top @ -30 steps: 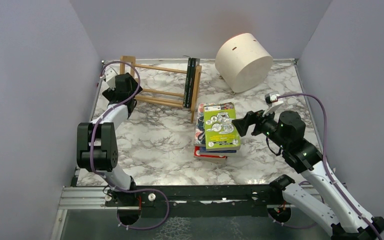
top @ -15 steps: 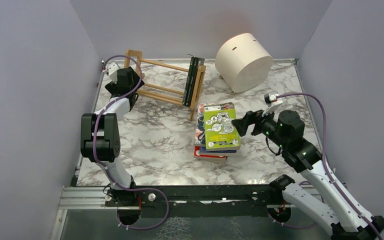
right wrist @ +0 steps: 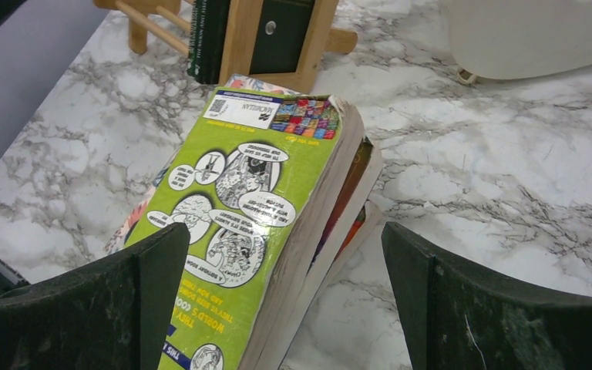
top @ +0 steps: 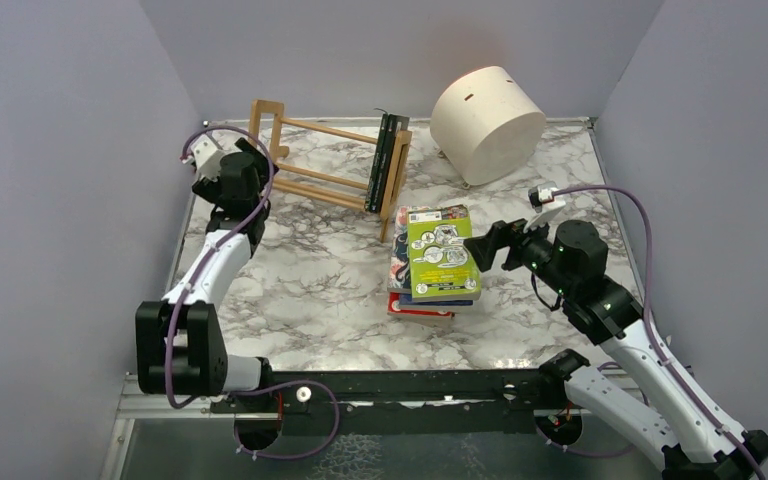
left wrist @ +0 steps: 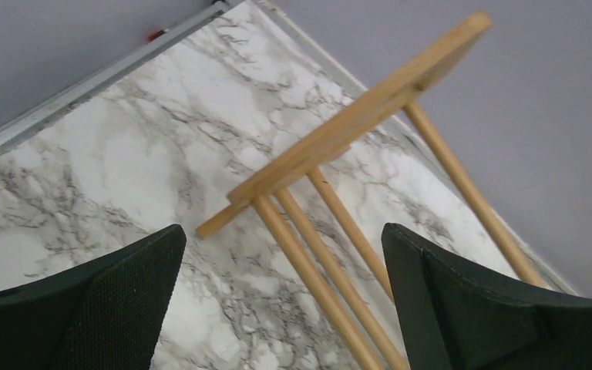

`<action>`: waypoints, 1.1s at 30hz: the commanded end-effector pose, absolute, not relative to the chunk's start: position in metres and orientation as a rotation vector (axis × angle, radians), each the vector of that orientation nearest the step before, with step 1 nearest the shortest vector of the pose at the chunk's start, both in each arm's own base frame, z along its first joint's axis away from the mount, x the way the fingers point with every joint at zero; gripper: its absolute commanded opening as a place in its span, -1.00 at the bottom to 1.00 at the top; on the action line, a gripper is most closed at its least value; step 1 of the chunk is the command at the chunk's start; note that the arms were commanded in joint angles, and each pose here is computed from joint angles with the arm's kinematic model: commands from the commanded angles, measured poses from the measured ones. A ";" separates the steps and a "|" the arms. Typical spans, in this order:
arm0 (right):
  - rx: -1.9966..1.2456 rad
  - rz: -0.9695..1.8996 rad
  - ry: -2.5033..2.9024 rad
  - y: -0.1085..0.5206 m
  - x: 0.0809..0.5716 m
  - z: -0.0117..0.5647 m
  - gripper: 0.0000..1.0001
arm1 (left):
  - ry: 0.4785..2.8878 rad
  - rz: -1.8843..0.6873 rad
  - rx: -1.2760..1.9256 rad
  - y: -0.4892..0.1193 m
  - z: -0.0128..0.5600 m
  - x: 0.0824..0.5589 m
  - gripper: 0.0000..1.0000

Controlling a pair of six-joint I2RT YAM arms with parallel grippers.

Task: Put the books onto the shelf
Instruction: Move the shelf to the center of the board, then pick up the book from the center of the board.

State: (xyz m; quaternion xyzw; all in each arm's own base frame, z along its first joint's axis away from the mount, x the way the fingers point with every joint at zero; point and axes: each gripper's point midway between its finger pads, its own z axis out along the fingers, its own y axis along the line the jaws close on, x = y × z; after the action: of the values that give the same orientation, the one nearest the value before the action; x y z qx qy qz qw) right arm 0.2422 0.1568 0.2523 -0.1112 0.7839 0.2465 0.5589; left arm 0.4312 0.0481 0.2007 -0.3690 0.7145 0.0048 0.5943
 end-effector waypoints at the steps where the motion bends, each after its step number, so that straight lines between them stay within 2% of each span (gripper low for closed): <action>1: -0.169 0.485 1.890 0.142 0.252 0.249 0.88 | 1.716 -0.223 -0.637 -0.019 0.231 0.424 0.88; 4: -0.066 0.401 1.950 0.126 0.255 0.241 0.90 | 1.781 -0.381 -0.460 -0.079 0.233 0.405 0.88; 6: -0.016 0.365 1.966 0.117 0.254 0.240 0.93 | 1.828 -0.453 -0.349 -0.114 0.228 0.387 0.98; 11: 0.055 0.322 1.970 0.103 0.248 0.236 1.00 | 1.931 -0.601 -0.177 -0.165 0.208 0.348 0.98; 21: 0.051 0.353 1.952 0.104 0.243 0.238 1.00 | 2.016 -0.672 -0.043 -0.211 0.198 0.313 0.97; 33: 0.034 0.259 2.090 0.106 0.254 0.208 1.00 | 2.069 -0.726 0.044 -0.250 0.184 0.271 0.97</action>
State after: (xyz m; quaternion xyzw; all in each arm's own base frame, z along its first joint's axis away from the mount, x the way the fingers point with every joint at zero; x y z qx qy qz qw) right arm 0.2528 0.1079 0.1975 0.0120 0.8664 0.1117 0.4865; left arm 0.2774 -0.2487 0.1806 0.0245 0.8415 -0.2954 0.4516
